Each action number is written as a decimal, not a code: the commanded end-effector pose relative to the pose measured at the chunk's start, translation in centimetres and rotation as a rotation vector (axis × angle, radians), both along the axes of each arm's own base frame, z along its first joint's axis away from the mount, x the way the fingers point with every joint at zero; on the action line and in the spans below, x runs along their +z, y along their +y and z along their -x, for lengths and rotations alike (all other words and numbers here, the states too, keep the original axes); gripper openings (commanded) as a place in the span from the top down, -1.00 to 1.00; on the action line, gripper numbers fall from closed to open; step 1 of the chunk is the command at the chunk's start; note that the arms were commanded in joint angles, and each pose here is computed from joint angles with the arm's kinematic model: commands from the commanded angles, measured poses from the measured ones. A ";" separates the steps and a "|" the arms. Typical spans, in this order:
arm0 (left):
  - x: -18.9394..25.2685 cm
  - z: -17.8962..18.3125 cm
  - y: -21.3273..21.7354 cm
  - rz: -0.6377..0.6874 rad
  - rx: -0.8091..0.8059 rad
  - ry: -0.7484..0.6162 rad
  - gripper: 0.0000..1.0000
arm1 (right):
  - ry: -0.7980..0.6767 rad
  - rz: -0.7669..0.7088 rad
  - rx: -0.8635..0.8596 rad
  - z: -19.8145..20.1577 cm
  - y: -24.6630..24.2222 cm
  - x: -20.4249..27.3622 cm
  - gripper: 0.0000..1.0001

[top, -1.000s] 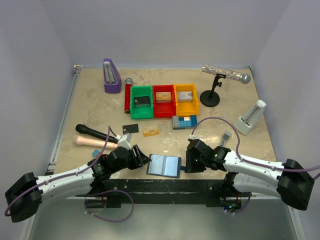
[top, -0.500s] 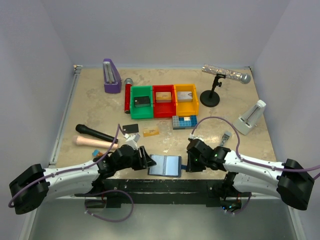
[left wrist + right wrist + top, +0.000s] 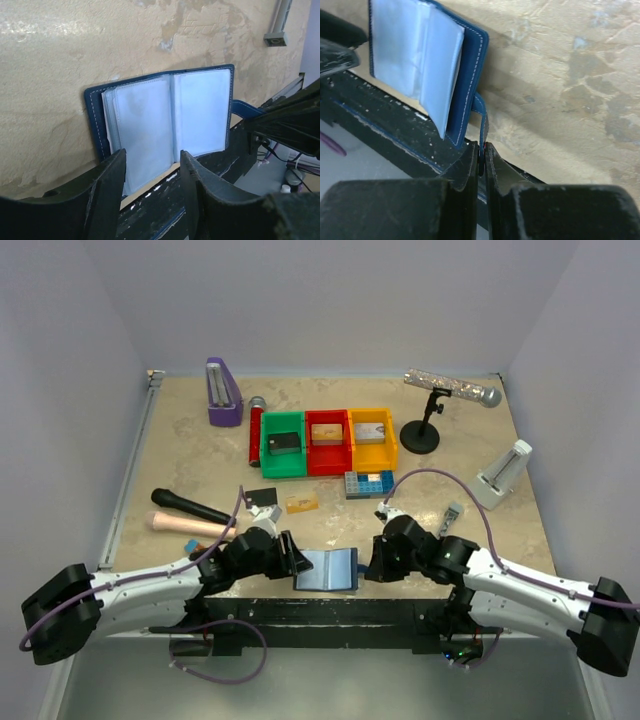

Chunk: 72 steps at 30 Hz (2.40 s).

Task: Take the credit cards out of the card holder
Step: Remove the credit card from the card holder.

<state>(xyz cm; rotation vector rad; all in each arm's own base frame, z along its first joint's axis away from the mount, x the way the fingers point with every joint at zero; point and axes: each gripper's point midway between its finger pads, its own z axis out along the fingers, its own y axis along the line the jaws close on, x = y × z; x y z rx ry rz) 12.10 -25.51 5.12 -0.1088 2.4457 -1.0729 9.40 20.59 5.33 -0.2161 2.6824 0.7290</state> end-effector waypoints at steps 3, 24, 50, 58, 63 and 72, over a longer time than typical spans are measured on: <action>1.0 -0.5 -1.1 0.011 -0.021 -0.026 -0.03 | -0.052 -0.124 0.078 -0.2 2.3 3.1 1.00; 1.3 0.1 -3.2 0.074 -0.110 -0.021 -0.01 | -0.041 -0.142 0.107 0.1 3.1 3.1 1.00; 5.1 0.9 -7.5 0.178 -0.284 -0.078 0.00 | -0.043 -0.130 0.107 -0.2 3.2 3.2 1.00; 5.0 1.0 -8.0 0.170 -0.298 -0.076 0.01 | -0.049 -0.122 0.105 -0.2 3.0 3.2 1.00; 5.5 1.1 -8.5 0.176 -0.315 -0.089 0.00 | -0.050 -0.118 0.105 -0.2 2.9 3.1 1.00; 5.9 1.7 -10.4 0.162 -0.366 -0.087 0.01 | -0.057 -0.102 0.102 -0.3 2.6 2.9 1.00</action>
